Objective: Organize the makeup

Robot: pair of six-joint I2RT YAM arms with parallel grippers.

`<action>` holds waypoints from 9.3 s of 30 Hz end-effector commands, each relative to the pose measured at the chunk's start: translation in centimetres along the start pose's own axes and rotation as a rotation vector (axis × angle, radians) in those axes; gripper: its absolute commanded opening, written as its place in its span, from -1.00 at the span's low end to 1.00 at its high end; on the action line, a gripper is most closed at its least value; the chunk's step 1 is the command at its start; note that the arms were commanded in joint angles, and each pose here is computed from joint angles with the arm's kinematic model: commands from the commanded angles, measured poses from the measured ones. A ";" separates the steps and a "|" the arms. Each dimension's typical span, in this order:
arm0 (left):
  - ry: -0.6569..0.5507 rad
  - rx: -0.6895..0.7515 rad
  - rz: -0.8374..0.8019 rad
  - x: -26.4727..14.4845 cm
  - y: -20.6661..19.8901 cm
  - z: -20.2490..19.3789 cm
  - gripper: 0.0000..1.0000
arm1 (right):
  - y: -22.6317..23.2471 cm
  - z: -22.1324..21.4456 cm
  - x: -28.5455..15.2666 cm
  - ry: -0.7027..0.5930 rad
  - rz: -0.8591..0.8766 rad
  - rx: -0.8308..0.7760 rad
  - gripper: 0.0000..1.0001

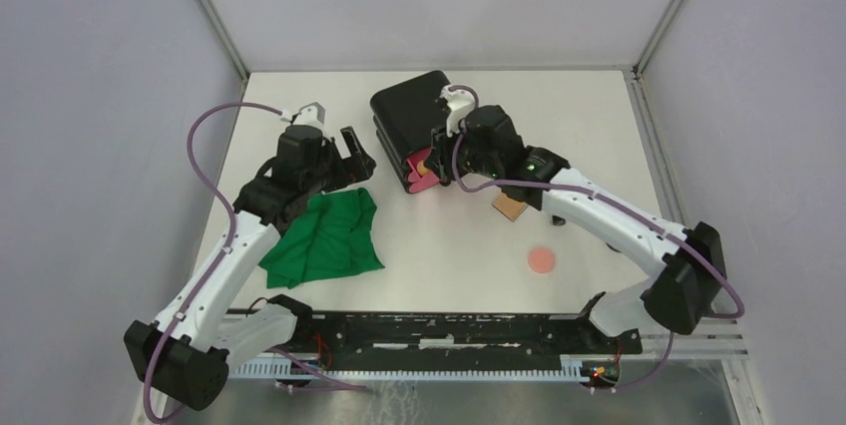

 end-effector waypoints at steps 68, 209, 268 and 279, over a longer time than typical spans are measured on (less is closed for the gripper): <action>-0.061 0.033 0.019 -2.0 0.6 1.5 0.99 | -5.4 -0.3 7.7 -0.022 -0.174 0.064 -0.10; 0.061 0.193 -0.220 -0.9 -5.8 -1.3 0.99 | -21.8 -8.0 -7.7 0.014 -0.599 0.553 -0.47; -0.070 0.013 -0.117 6.9 -7.3 6.4 0.99 | -9.4 -10.6 -1.4 0.040 -0.184 0.208 0.11; -0.033 0.005 -0.177 11.0 -7.0 6.0 0.99 | -8.7 -12.9 2.6 0.009 -0.169 0.188 0.18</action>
Point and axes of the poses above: each gripper's point midway between its finger pads, its own x axis out along the fingers, its own y axis along the line the jaws close on, z = x × y, the point moved 5 cm from there along -x, back along the fingers, and after that the axes turned 5 degrees about x, right-handed, at the moved point
